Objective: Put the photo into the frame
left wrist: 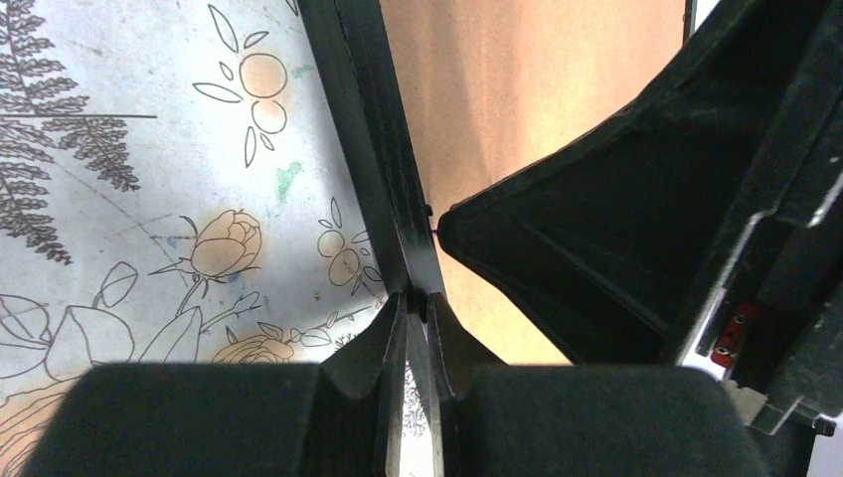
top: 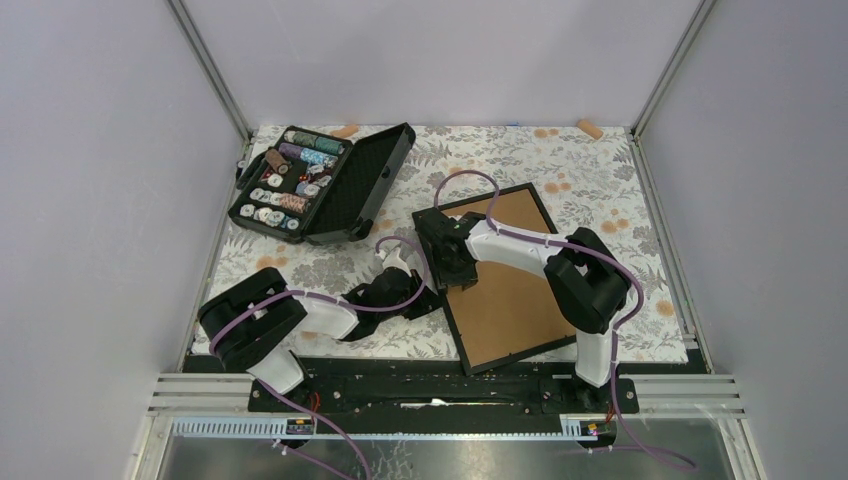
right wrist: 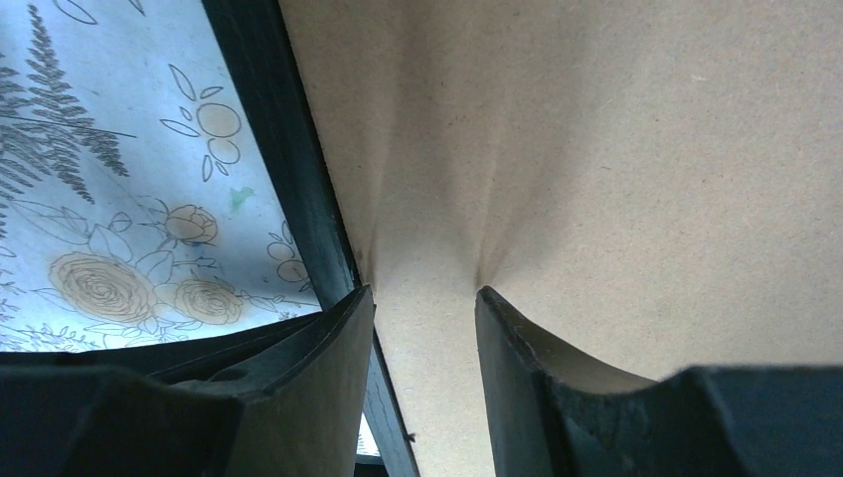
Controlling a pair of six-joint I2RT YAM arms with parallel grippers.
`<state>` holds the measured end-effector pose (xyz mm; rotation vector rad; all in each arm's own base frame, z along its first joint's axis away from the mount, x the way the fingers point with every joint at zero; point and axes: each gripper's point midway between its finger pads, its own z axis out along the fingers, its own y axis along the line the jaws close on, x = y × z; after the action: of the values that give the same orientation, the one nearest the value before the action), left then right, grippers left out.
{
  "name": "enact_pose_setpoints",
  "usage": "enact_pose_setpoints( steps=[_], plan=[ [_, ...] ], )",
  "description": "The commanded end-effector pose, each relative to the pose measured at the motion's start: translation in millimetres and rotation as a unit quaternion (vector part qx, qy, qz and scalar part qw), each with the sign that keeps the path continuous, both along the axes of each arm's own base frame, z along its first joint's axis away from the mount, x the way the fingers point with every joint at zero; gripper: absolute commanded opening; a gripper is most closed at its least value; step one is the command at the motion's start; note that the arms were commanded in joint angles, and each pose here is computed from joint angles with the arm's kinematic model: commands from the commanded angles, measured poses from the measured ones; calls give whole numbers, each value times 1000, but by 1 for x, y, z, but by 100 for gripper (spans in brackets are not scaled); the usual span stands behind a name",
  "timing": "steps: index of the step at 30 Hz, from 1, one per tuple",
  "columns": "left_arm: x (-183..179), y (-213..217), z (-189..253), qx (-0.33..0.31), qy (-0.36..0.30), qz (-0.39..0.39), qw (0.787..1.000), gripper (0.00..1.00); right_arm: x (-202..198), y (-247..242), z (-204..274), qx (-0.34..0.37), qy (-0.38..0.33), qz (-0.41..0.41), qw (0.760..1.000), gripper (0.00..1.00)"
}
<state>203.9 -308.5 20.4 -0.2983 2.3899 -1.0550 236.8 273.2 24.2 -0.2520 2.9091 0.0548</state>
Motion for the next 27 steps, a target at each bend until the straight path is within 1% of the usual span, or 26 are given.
enact_pose_setpoints(
  steps=[1,10,16,23,27],
  plan=[
    [-46,81,-88,192,93,3,977,13,11,5,11,-5,-27,2,1000,50],
    [-45,82,-87,192,92,5,977,13,14,8,-1,-16,-14,7,1000,49],
    [-45,83,-87,192,92,6,977,13,8,-2,-8,-38,-6,4,999,47],
    [-46,85,-87,194,95,9,976,13,4,-9,1,-30,-12,-7,999,43],
    [-46,86,-88,194,94,10,977,13,0,-8,-9,-25,1,-7,1000,40]
  ],
)
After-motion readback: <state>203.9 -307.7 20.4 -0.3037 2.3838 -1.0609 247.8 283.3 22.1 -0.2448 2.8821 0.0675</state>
